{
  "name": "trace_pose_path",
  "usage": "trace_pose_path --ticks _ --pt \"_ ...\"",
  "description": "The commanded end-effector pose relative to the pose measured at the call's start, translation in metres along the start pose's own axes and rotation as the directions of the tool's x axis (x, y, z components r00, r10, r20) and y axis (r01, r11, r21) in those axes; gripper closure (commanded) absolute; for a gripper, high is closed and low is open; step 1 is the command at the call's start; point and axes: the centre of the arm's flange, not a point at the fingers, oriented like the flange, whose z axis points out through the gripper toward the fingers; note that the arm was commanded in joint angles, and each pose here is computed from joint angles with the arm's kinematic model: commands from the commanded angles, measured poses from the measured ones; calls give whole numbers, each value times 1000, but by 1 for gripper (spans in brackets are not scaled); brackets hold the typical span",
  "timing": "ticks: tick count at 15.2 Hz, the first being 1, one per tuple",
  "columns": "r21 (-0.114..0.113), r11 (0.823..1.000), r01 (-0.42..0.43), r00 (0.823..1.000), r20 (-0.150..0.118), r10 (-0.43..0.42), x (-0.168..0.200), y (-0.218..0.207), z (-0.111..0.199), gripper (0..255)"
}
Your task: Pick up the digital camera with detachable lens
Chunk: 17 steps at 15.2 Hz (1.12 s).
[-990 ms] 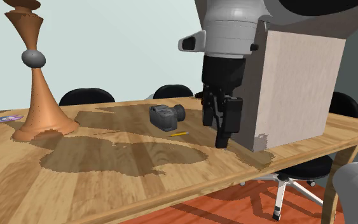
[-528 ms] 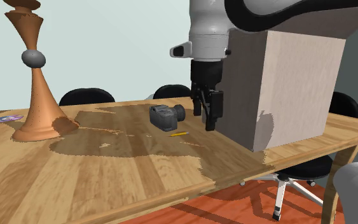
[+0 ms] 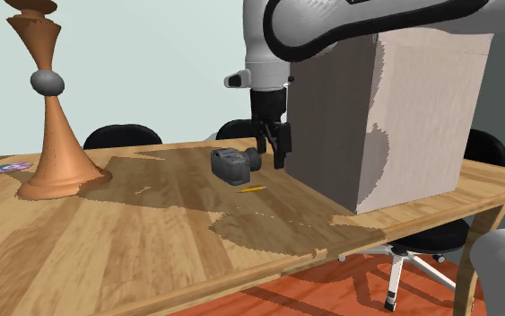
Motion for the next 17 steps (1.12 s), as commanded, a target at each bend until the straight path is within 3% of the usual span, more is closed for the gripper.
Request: trace_pose_path --ticks 1,12,17 --pt "-3 999 37 999 17 -37 -2 27 7 0" --pt "-5 975 221 970 102 -219 15 167 31 0" --pt "-5 975 223 970 103 -222 18 166 52 0"
